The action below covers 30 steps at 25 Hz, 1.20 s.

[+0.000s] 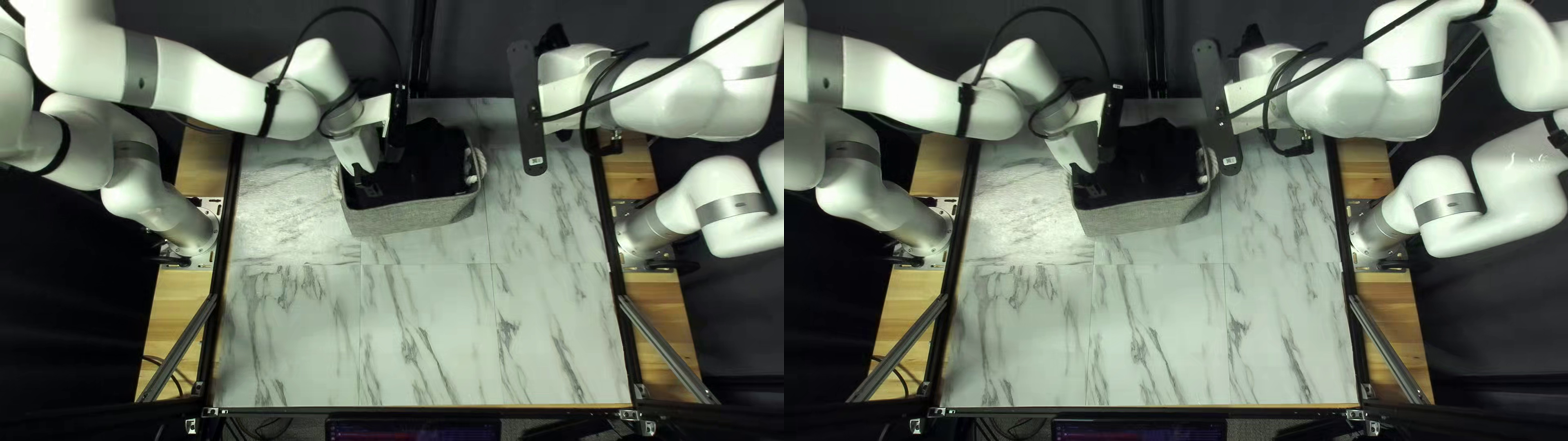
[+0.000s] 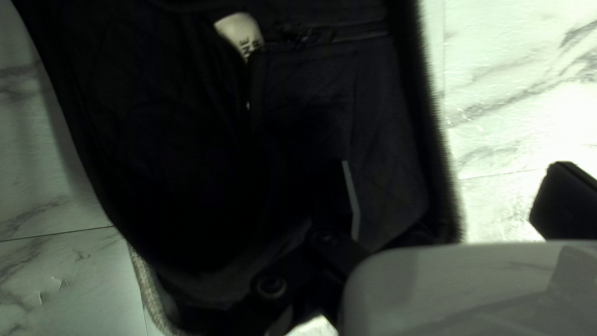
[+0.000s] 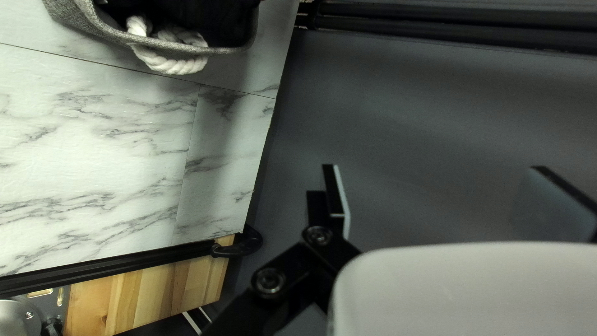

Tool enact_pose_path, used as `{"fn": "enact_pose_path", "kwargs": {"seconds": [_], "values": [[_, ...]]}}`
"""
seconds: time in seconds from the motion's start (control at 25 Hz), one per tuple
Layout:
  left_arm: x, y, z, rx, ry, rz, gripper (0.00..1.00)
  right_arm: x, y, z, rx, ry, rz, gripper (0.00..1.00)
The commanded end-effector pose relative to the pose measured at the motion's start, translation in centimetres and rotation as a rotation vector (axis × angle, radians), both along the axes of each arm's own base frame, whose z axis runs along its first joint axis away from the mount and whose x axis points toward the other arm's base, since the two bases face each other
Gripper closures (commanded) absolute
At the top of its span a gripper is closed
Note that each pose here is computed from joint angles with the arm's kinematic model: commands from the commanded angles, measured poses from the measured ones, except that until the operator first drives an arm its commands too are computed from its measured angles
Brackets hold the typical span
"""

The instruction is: Pick up a folded sweatshirt and place it into a fabric basket

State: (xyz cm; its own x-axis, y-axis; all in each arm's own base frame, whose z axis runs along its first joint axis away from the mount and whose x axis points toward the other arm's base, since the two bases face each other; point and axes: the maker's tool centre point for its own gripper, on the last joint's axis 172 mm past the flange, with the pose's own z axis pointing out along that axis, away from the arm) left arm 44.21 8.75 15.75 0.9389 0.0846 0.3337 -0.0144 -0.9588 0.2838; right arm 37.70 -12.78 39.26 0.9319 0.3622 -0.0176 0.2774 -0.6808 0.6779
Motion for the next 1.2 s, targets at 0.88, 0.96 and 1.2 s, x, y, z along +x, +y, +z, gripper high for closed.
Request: {"fn": "enact_pose_path", "kwargs": {"seconds": [0.88, 0.96, 1.2], "values": [[-0.5, -0.1, -6.7, -0.074, 0.071, 0.019, 0.0, 1.1, 0.2, -0.7, 0.011, 0.029, 0.006, 0.0], [-0.6, -0.3, -5.1, -0.07, 0.06, 0.019, 0.0, 0.8, 0.2, -0.5, 0.007, 0.028, 0.006, 0.0], [0.0, -0.8, 1.2, -0.046, 0.0, 0.0, 0.0, -1.5, -0.2, 0.7, -0.012, 0.016, -0.005, 0.0]]}}
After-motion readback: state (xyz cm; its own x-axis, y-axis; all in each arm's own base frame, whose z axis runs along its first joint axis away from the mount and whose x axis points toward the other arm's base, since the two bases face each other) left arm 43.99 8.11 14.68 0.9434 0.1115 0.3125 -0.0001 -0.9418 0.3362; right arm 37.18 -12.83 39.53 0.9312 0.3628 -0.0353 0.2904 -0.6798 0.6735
